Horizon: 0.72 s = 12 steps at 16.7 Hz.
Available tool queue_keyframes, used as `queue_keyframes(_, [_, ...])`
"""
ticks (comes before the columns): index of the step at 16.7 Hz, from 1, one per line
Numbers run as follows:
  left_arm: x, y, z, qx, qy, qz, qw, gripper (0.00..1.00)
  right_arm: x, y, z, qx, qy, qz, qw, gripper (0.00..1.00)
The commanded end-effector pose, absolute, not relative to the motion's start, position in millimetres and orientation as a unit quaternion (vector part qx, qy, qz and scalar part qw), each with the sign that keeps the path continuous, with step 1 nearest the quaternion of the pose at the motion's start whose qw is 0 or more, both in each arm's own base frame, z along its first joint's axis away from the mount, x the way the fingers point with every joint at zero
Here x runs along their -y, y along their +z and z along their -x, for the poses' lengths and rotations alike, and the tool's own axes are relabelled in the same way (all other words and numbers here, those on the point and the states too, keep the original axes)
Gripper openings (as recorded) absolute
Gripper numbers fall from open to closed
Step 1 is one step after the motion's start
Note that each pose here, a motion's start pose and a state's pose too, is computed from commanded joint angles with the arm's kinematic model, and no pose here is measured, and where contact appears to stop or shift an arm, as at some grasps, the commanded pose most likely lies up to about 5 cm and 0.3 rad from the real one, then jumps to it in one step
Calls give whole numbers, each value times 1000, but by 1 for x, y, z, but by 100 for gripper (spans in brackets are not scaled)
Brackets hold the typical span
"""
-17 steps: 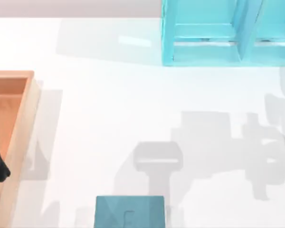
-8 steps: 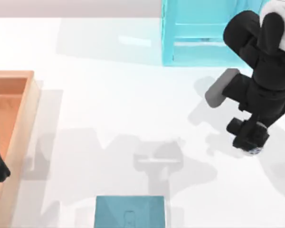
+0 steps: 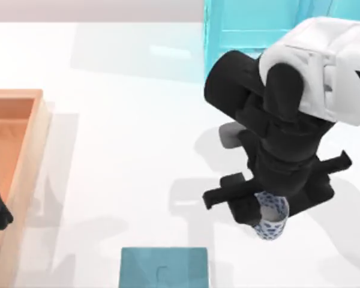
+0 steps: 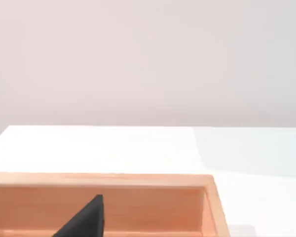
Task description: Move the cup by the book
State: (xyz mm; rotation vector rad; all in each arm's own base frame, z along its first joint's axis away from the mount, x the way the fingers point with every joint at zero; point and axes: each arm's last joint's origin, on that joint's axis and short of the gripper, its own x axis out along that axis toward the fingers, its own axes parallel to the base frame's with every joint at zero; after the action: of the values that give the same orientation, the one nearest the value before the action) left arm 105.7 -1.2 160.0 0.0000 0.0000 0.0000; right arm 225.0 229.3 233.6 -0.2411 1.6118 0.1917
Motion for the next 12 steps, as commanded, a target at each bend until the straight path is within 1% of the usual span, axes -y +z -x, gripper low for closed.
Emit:
queue_keyframes(5, [1,160,-106,0,0,0,1000,100,-241,249,-194,-709,13,18,705,0])
queue_keyframes(8, [1,160,-106,0,0,0,1000,100,-241,253,-188,-705,-2,-4,709,0])
queue_keyframes(12, [1,160,-106,0,0,0,1000,100,-241,253,-188,-705,-2,-5,709,0])
